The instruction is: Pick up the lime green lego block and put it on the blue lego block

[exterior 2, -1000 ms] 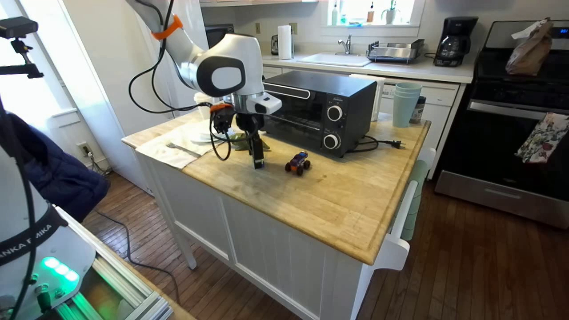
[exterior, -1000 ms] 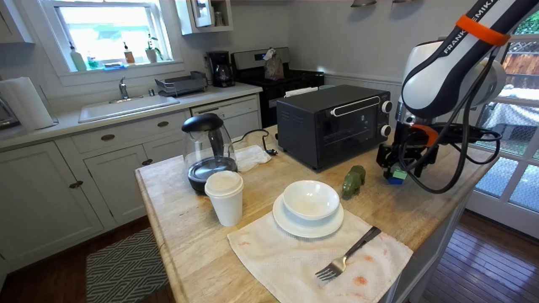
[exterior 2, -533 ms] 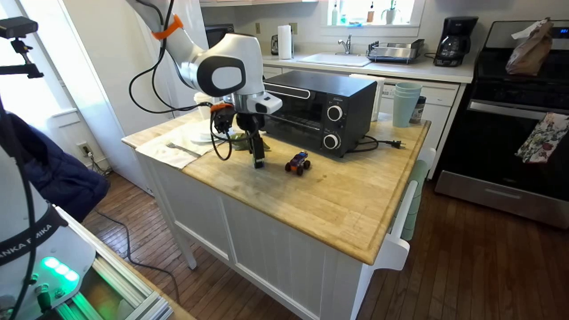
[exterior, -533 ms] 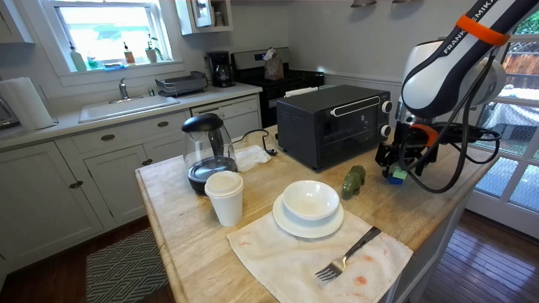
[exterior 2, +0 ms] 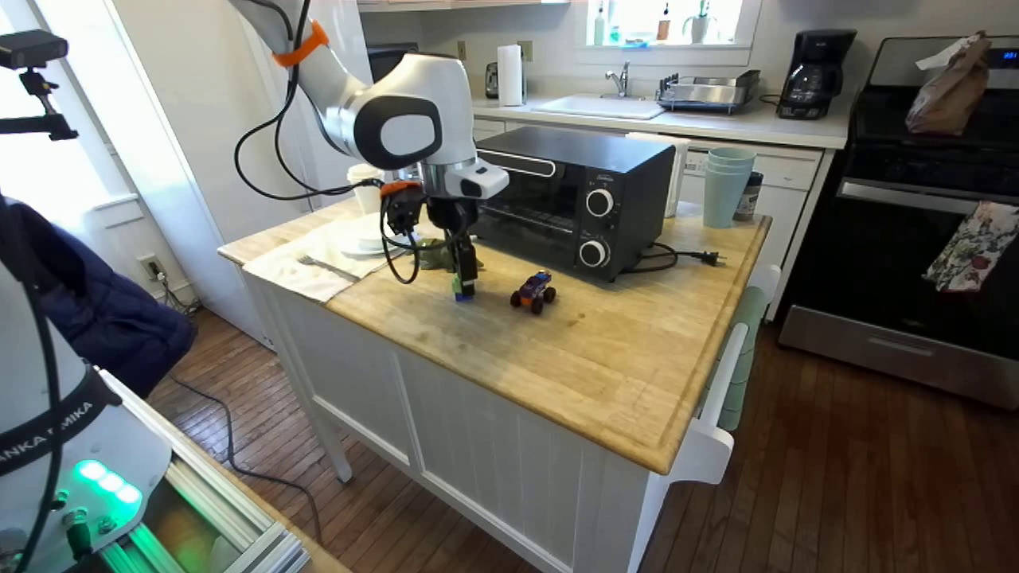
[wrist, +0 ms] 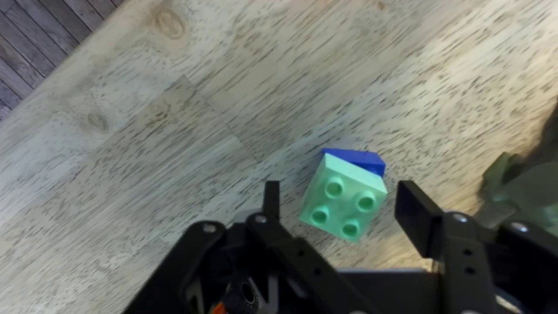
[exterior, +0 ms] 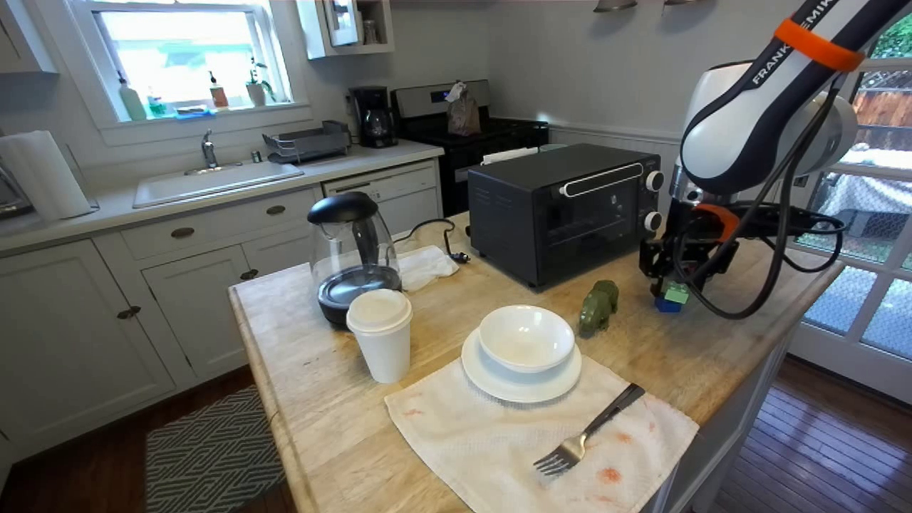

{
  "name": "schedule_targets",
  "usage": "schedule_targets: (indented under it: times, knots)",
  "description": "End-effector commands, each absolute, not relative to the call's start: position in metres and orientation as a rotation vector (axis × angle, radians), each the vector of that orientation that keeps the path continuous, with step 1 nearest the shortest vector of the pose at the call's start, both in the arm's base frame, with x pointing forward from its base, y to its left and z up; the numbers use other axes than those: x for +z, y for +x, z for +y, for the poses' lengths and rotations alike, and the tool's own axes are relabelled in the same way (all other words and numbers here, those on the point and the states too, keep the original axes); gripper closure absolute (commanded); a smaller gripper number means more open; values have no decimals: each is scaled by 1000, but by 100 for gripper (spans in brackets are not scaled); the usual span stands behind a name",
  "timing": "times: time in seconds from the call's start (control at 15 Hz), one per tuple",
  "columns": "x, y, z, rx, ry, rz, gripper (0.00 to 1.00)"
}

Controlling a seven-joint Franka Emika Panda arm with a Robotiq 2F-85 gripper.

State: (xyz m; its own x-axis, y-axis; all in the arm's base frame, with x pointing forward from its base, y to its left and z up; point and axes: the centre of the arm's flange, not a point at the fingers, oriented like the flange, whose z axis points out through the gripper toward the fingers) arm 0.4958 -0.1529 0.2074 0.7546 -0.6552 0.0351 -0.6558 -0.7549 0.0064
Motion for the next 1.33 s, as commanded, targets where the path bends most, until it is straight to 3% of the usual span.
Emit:
schedule_targets:
  times: [0.0, 0.27, 0.33, 1.27]
  knots:
    - [212, 495, -155, 72, 2936, -1107, 59]
    - [215, 495, -155, 88, 2935, -1108, 88]
    - [215, 495, -155, 92, 2935, -1105, 89]
    - [218, 490, -153, 84, 2921, -1137, 89]
